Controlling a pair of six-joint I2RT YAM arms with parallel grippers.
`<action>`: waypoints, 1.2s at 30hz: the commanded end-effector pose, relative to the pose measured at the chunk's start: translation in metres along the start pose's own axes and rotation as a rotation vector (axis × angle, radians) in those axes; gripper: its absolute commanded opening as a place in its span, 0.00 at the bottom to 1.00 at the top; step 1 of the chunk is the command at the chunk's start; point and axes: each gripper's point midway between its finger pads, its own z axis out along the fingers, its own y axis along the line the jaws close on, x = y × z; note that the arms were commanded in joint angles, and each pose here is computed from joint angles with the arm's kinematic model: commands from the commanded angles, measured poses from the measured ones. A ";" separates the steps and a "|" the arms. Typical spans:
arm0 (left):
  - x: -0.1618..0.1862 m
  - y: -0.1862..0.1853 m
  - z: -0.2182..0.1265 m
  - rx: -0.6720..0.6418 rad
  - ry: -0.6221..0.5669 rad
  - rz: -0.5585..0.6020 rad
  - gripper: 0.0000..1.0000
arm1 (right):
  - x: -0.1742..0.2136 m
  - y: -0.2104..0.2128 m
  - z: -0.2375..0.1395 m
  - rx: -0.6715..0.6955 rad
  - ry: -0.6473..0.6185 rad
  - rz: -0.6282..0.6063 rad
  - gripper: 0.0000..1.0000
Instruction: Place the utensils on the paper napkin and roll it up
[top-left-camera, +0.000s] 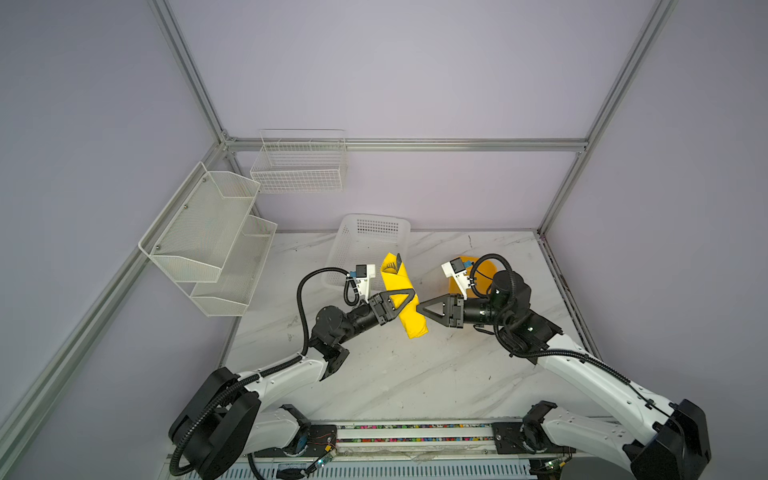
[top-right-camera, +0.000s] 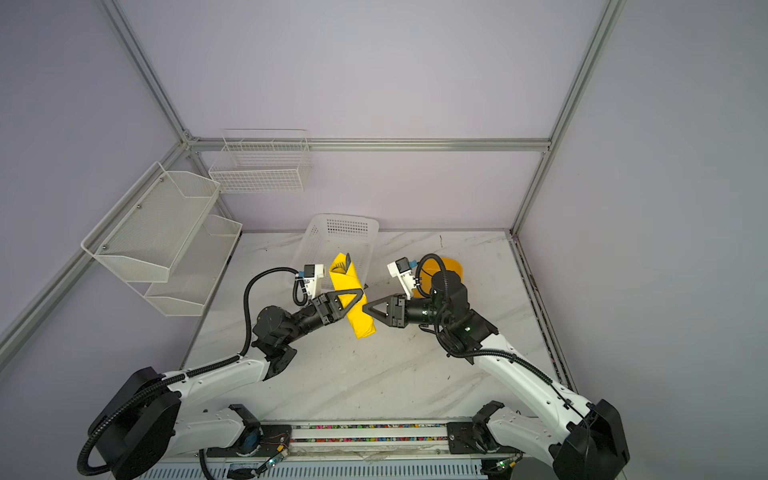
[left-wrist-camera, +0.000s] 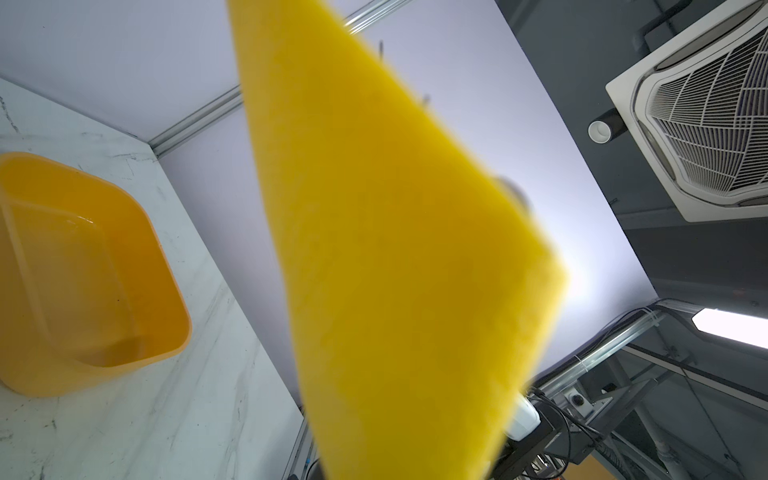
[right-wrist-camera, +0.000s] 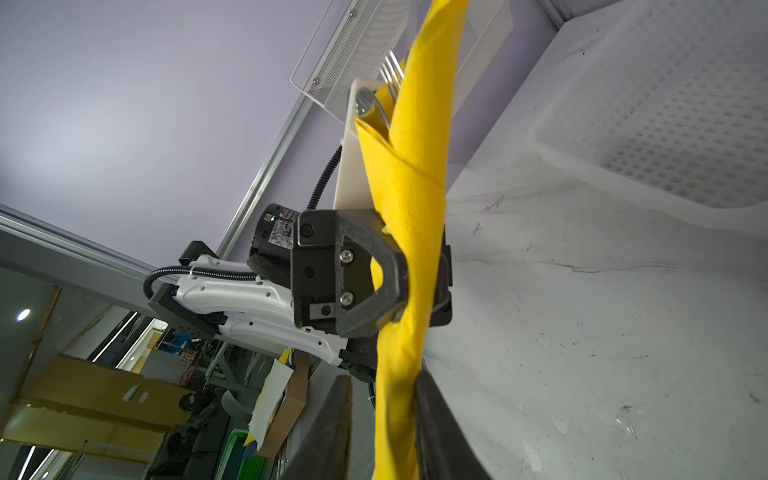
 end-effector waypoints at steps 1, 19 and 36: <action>-0.022 -0.037 0.006 0.097 -0.059 0.080 0.09 | 0.007 -0.006 -0.005 0.034 0.015 0.027 0.29; -0.024 -0.036 0.008 0.088 -0.063 0.084 0.08 | 0.044 -0.043 -0.010 0.174 0.142 0.075 0.25; -0.024 -0.035 0.005 0.081 -0.072 0.084 0.07 | 0.033 -0.024 -0.025 0.185 0.072 0.027 0.21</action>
